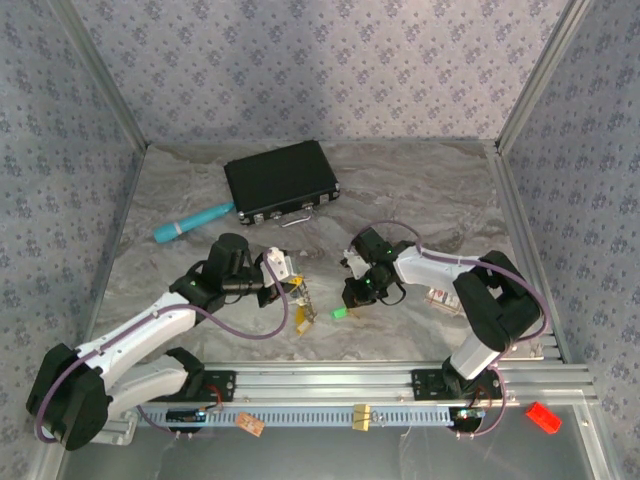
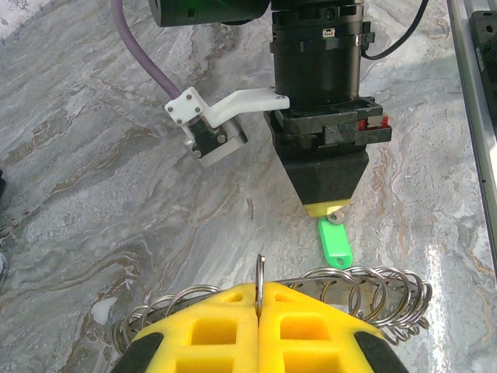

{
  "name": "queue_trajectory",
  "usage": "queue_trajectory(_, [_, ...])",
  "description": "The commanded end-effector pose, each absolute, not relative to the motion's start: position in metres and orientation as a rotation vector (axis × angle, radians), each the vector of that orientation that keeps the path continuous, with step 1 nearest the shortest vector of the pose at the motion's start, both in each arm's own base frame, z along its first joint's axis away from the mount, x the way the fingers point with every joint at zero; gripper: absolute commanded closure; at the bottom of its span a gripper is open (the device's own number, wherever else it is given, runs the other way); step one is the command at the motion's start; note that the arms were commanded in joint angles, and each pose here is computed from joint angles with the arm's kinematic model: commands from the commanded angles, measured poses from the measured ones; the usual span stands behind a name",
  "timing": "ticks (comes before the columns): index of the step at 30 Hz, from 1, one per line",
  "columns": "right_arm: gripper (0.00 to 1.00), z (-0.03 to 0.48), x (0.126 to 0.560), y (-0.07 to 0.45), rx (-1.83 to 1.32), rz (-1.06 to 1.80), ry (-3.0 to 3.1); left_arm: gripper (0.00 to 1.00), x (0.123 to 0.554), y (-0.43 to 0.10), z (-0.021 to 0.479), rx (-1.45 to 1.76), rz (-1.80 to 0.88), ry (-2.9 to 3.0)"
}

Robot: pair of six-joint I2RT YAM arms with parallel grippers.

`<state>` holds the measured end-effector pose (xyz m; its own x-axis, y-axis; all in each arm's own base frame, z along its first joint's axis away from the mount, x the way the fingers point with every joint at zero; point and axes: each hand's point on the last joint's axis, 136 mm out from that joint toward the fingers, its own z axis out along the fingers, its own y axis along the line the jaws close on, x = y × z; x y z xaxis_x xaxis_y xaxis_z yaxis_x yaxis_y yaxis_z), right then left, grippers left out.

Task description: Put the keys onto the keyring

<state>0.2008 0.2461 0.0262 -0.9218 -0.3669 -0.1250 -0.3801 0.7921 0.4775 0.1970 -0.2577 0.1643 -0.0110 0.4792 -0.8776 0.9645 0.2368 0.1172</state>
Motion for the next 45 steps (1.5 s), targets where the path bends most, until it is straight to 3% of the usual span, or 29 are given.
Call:
queue_trajectory(1, [0.87, 0.026, 0.2, 0.246, -0.608, 0.789, 2.98, 1.0, 0.2, -0.265, 0.184, 1.358, -0.695, 1.562])
queue_trajectory(21, [0.85, 0.023, 0.197, 0.245, -0.637, 0.77, 3.004, 1.0, 0.2, -0.264, 0.184, 1.36, -0.688, 1.563])
queue_trajectory(32, [1.0, 0.029, 0.198, 0.245, -0.634, 0.773, 2.984, 1.0, 0.201, -0.263, 0.185, 1.353, -0.683, 1.572])
queue_trajectory(45, [1.0, 0.097, 0.208, 0.252, -0.794, 0.763, 2.598, 1.0, 0.21, -0.257, 0.187, 1.156, -0.731, 1.742])
